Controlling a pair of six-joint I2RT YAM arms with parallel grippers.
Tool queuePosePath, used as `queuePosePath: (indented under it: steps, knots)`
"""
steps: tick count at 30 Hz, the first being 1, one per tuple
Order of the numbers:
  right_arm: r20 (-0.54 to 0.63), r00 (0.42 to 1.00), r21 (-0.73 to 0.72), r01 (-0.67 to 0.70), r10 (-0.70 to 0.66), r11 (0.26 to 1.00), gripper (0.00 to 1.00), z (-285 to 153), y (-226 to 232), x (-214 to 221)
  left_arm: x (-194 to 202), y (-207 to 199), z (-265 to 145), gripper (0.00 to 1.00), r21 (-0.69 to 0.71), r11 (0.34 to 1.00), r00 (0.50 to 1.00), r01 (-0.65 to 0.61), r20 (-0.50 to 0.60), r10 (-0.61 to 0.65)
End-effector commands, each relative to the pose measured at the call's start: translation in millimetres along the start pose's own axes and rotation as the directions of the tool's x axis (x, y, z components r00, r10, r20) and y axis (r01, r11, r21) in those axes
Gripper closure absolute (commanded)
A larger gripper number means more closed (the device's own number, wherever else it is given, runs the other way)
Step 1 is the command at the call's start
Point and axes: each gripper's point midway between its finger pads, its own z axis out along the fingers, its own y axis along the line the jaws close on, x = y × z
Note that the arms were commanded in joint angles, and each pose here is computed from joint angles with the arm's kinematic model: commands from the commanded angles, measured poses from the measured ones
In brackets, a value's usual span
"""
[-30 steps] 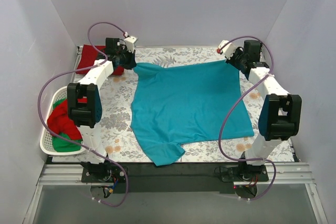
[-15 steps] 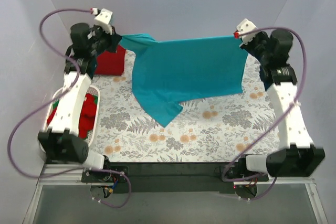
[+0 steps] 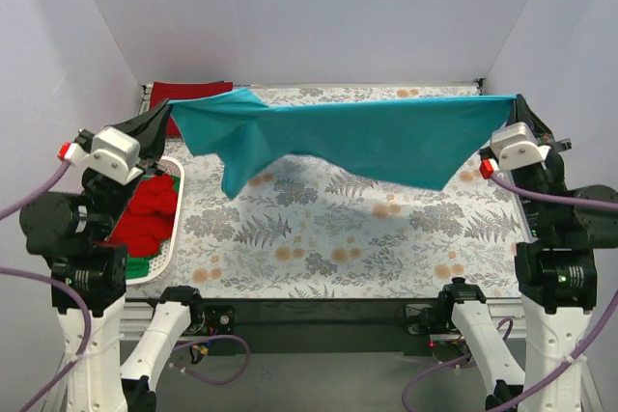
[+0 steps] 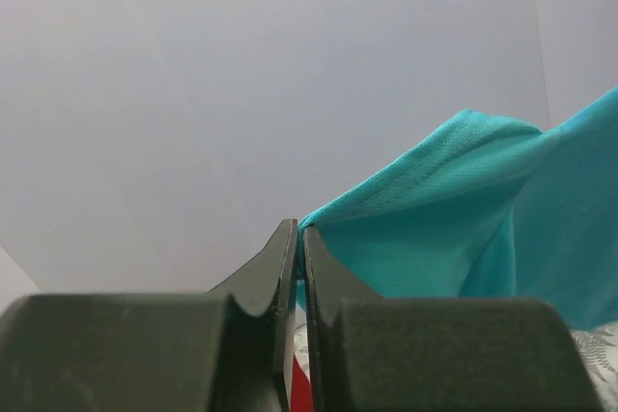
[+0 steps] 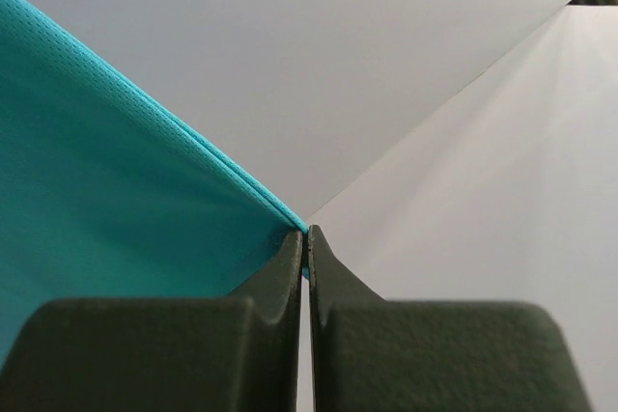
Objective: Fold and stack the t-shirts
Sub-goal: Flatten the tshirt out
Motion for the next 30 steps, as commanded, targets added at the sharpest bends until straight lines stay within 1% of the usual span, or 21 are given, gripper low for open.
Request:
queuePosePath:
  steps: [1,2,3,5,7,10,12,13,15,16,17,19,20,22,23,25,26,27,28,29,30]
  knots:
    - [0.024,0.999,0.122,0.032,-0.035,0.992,0.99,-18.4,-34.2,-21.8,-17.0,9.0,-14.1,1.0,-0.047,0.996,0.997,-0.079,-0.006,0.079]
    - [0.027,0.999,0.145,0.036,-0.04,0.989,0.99,-21.4,-41.9,-26.8,-20.6,15.3,-18.3,1.0,-0.085,0.993,0.997,-0.081,-0.017,0.079]
    - [0.041,0.998,0.17,0.041,-0.049,0.985,0.99,-25.1,-52.6,-36.8,-41.1,20.3,-22.5,1.0,-0.11,0.99,0.996,-0.091,0.012,0.093]
    - [0.047,0.997,0.197,0.049,-0.059,0.979,0.99,-27.2,-63.3,-44.6,-47.4,26.3,-26.6,1.0,-0.14,0.986,0.996,-0.085,-0.009,0.085]
    - [0.053,0.995,0.207,0.072,-0.084,0.976,0.99,-25.6,-71.1,-51.2,-59.7,30.2,-27.6,1.0,-0.146,0.983,0.994,-0.108,-0.008,0.108]
    - [0.028,0.992,0.172,0.116,-0.123,0.978,0.99,-13.6,-62.9,-40.3,-49.3,25.7,-21.9,1.0,-0.098,0.989,0.993,-0.108,-0.06,0.102]
    - [-0.002,0.99,0.136,0.137,-0.138,0.981,0.99,-3.8,-50.0,-23.9,-29.1,16.5,-18.7,1.0,-0.042,0.996,0.99,-0.083,-0.118,0.077]
    - [-0.016,0.99,0.116,0.141,-0.14,0.983,0.99,-0.1,-42.8,-15.7,-12.2,3.6,-13.3,1.0,0.035,0.998,0.987,-0.057,-0.151,0.061]
    - [-0.068,0.988,0.023,0.141,-0.139,0.99,0.99,13.0,-8.4,19.5,22.2,-11.2,-12.9,1.0,0.106,0.994,0.971,-0.006,-0.237,0.031]
    - [-0.087,0.987,-0.013,0.137,-0.138,0.99,0.99,16.0,5.8,33.1,55.0,-20.4,-11.9,1.0,0.134,0.99,0.952,0.047,-0.306,-0.004]
    - [-0.13,0.981,-0.08,0.136,-0.146,0.987,0.99,20.0,32.1,60.0,71.8,-23.5,-11.0,1.0,0.137,0.988,0.941,0.071,-0.338,-0.021]
    - [-0.164,0.976,-0.146,0.118,-0.142,0.982,0.99,23.9,58.9,84.9,106.9,-29.3,-10.2,1.0,0.146,0.984,0.917,0.1,-0.398,-0.034]
    - [-0.182,0.971,-0.213,0.116,-0.156,0.97,0.99,24.2,83.8,105.1,140.5,-33.9,-8.3,1.0,0.146,0.981,0.89,0.131,-0.452,-0.051]
    - [-0.197,0.969,-0.264,0.096,-0.151,0.96,0.99,26.9,105.5,122.6,171.0,-40.0,-4.2,1.0,0.151,0.974,0.868,0.17,-0.491,-0.075]
    - [-0.199,0.968,-0.324,0.084,-0.154,0.942,0.99,26.0,127.0,136.0,205.0,-49.0,-3.1,1.0,0.16,0.961,0.826,0.225,-0.554,-0.101]
    - [-0.218,0.964,-0.387,0.06,-0.154,0.92,0.99,28.8,150.9,155.2,236.1,-56.1,1.3,1.0,0.165,0.946,0.785,0.277,-0.607,-0.124]
    - [-0.215,0.965,-0.405,0.051,-0.149,0.913,0.99,31.9,159.6,160.8,269.9,-59.7,3.1,1.0,0.143,0.938,0.731,0.316,-0.667,-0.145]
    - [-0.244,0.959,-0.453,0.021,-0.146,0.891,0.99,33.4,179.6,179.0,290.6,-60.4,4.1,1.0,0.119,0.935,0.695,0.334,-0.701,-0.159]
    - [-0.258,0.955,-0.471,0.006,-0.144,0.882,0.99,35.7,188.0,187.7,305.4,-57.6,9.3,1.0,0.099,0.938,0.682,0.332,-0.712,-0.166]
    - [-0.28,0.95,-0.494,-0.02,-0.137,0.869,0.99,42.2,201.6,202.2,322.3,-55.7,10.5,1.0,0.072,0.941,0.654,0.33,-0.737,-0.173]
    - [-0.291,0.947,-0.51,-0.033,-0.136,0.859,0.99,45.2,208.9,209.6,354.4,-60.3,12.4,1.0,0.058,0.931,0.596,0.361,-0.782,-0.183]
